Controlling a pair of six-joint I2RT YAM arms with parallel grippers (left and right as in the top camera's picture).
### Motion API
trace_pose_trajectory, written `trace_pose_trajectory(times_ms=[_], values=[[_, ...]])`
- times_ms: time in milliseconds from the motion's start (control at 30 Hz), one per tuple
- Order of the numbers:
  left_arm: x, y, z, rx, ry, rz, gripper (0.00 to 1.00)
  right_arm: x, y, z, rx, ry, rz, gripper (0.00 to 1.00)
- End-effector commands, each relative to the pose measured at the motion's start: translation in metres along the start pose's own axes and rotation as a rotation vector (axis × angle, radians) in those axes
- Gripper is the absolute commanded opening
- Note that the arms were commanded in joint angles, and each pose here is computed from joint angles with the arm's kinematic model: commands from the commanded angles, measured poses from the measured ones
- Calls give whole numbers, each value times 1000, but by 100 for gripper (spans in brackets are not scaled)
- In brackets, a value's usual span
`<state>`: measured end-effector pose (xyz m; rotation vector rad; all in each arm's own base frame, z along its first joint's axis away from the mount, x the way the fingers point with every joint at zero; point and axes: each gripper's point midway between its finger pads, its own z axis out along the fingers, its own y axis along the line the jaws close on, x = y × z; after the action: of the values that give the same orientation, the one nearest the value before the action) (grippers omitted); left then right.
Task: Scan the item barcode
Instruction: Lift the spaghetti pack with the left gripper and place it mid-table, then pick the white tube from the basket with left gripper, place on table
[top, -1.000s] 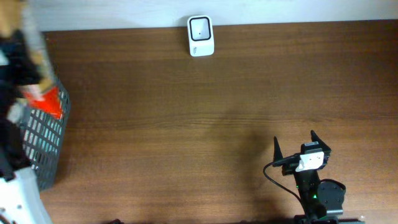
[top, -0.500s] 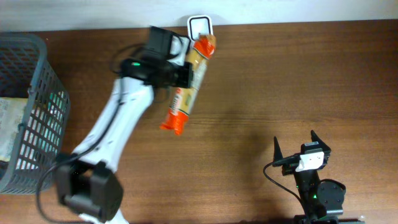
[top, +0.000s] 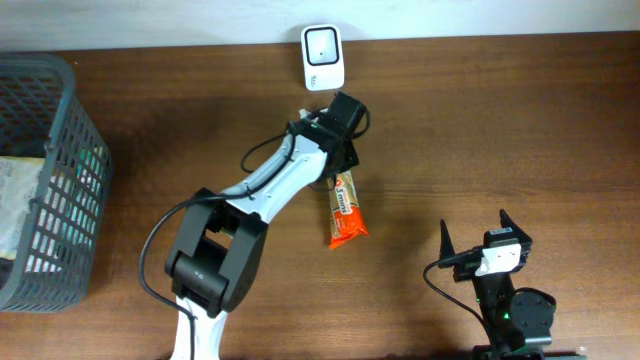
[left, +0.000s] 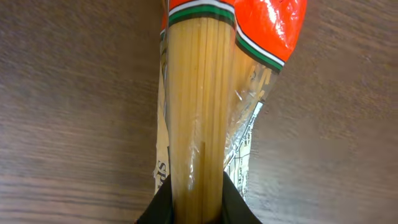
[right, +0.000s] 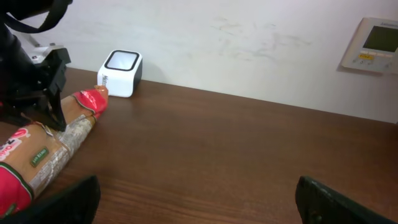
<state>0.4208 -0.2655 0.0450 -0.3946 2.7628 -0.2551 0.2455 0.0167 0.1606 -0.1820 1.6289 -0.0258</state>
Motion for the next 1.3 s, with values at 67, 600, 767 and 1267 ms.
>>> trace_pose_trajectory(times_ms=[67,600,767,1267], values=[[17,-42,-16,81,-28,36,0,3,-1,0,6,4,0,99],[-109,-49,-153,53,-468,445,99,3,-1,0,6,4,0,99],[-195,50,-296,-134,-767,442,99,3,-1,0,6,4,0,98],[-197,461,-351,-555,-612,-276,94,3,-1,0,6,4,0,99]])
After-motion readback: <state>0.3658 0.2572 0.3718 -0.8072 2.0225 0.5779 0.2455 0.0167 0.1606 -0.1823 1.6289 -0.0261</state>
